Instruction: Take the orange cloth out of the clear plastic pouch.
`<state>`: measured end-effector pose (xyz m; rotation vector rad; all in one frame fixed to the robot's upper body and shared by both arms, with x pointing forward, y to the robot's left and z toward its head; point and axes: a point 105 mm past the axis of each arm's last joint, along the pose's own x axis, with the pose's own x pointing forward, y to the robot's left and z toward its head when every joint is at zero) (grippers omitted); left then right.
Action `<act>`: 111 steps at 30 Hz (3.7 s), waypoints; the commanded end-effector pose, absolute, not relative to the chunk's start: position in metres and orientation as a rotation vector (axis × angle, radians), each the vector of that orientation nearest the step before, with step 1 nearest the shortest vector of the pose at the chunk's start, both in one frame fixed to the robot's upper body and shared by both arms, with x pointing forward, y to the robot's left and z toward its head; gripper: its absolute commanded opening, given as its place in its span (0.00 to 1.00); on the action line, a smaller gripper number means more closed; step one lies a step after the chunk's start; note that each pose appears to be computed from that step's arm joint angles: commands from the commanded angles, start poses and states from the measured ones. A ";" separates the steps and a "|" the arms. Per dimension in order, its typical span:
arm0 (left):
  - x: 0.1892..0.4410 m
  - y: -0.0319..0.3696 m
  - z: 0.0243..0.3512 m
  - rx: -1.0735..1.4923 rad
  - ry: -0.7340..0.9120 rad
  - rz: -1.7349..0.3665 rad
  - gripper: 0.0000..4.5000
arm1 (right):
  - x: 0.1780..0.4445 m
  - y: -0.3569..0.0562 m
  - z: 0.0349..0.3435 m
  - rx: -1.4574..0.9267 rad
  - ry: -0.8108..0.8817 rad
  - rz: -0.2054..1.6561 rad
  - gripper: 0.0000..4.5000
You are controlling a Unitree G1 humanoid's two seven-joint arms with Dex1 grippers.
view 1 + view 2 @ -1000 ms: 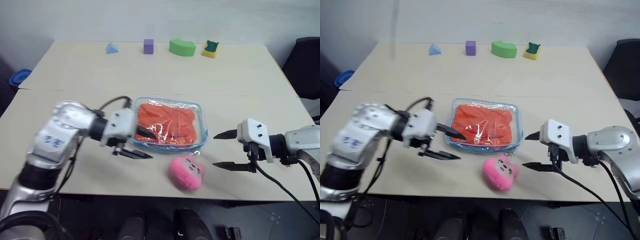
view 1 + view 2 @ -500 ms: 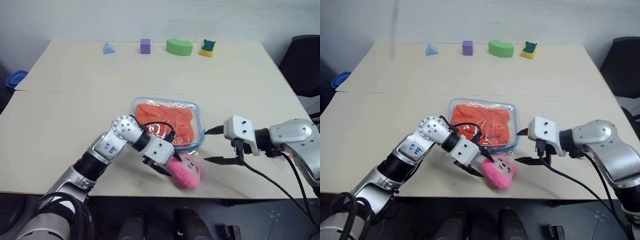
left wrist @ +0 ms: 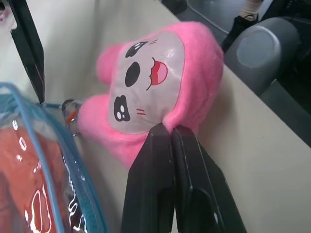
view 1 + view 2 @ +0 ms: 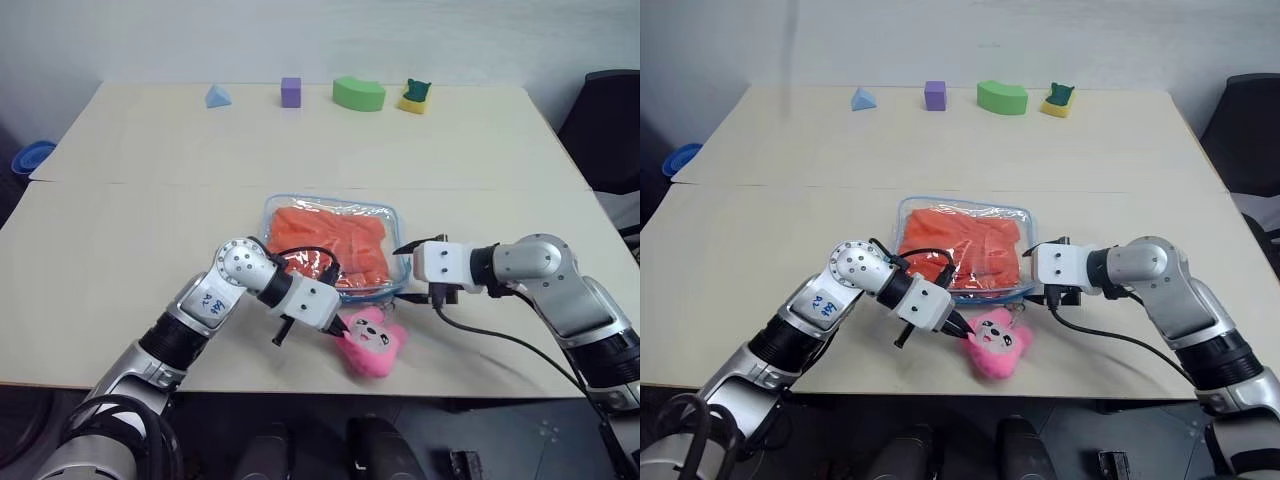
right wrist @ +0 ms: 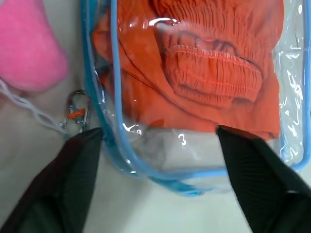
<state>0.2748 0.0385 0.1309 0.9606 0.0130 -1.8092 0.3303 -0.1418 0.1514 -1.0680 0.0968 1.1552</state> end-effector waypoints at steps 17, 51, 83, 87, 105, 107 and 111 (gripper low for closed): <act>0.278 0.059 0.139 0.955 0.016 -1.666 0.00 | 0.338 -0.151 0.152 -1.140 0.057 1.185 0.00; 0.281 0.066 0.138 0.950 0.006 -1.624 0.00 | 0.342 -0.164 0.155 -1.144 0.078 1.174 0.02; 0.284 0.291 0.166 0.729 0.307 -0.748 0.00 | 0.324 -0.190 0.178 -1.181 -0.006 1.202 0.01; 0.284 0.273 0.158 0.683 0.299 -0.808 0.00 | 0.325 -0.182 0.178 -1.145 -0.003 1.211 0.01; 0.294 0.274 0.207 0.547 0.249 -0.847 0.86 | 0.286 -0.164 0.199 -0.814 0.011 1.183 1.00; 0.296 0.245 0.230 0.565 0.183 -0.970 0.86 | 0.277 -0.156 0.207 -0.716 0.002 1.180 1.00; 0.291 0.175 0.237 0.666 0.110 -1.232 0.86 | 0.254 -0.139 0.211 -0.552 0.034 1.241 1.00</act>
